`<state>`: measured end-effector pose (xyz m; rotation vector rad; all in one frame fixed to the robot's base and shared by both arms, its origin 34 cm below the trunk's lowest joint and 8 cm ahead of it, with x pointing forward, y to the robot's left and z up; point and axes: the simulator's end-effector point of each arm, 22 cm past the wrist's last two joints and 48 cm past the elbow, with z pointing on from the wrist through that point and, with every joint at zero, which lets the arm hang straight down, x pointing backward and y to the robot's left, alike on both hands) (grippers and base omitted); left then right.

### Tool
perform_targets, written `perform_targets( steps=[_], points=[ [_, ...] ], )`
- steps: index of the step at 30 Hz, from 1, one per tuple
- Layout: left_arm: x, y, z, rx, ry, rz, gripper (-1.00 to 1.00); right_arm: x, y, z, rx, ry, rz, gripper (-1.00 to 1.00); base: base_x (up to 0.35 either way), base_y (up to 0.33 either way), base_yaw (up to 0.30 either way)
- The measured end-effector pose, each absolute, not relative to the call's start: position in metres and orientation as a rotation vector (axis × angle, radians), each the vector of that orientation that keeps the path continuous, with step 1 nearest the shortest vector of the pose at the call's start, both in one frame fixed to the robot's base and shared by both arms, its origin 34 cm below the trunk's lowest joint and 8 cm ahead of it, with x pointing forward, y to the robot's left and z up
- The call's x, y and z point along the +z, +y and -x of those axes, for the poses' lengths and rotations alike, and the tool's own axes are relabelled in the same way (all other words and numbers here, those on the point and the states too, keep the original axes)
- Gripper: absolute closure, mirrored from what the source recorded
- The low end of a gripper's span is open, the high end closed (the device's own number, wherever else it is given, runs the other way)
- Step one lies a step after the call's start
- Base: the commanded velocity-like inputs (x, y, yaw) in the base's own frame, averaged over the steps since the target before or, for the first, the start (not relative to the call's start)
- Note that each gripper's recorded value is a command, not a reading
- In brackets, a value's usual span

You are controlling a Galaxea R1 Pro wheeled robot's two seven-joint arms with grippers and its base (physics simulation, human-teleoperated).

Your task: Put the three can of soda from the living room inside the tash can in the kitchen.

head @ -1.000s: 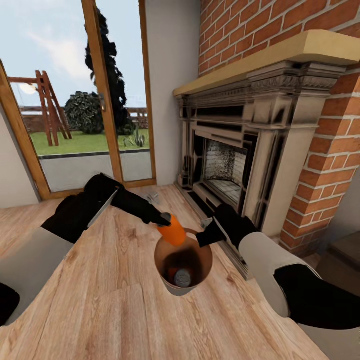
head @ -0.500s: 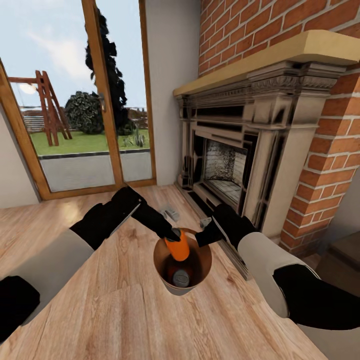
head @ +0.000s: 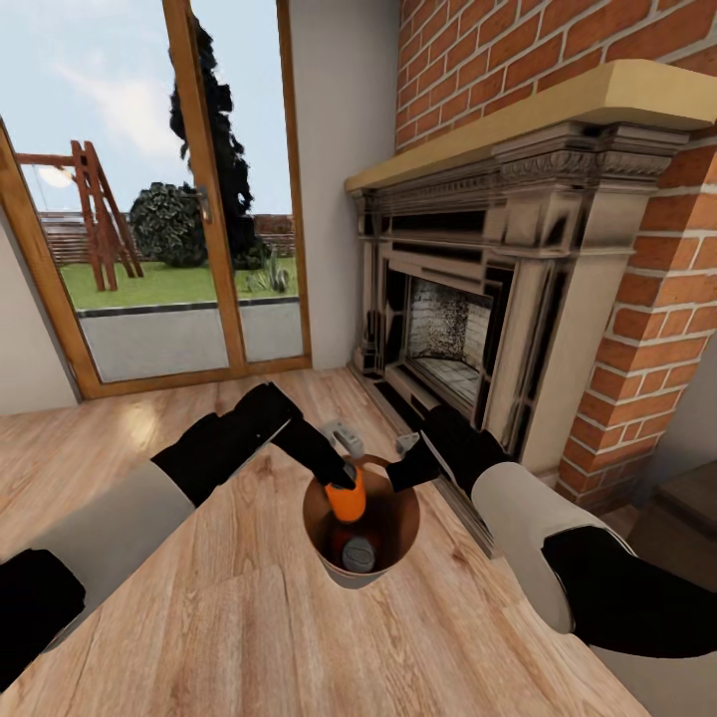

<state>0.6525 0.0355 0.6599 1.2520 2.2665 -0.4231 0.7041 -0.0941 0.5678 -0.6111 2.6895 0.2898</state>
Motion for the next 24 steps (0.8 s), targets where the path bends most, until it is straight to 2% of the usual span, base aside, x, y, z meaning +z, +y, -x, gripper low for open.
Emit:
perform_targets(
  steps=[24],
  points=[
    [0.631,0.031,-0.664,-0.343,2.307,-1.242,1.0,0.567,-0.093,-0.704,0.286,2.689,0.618,1.0,0.0,0.0,0.0]
  ],
)
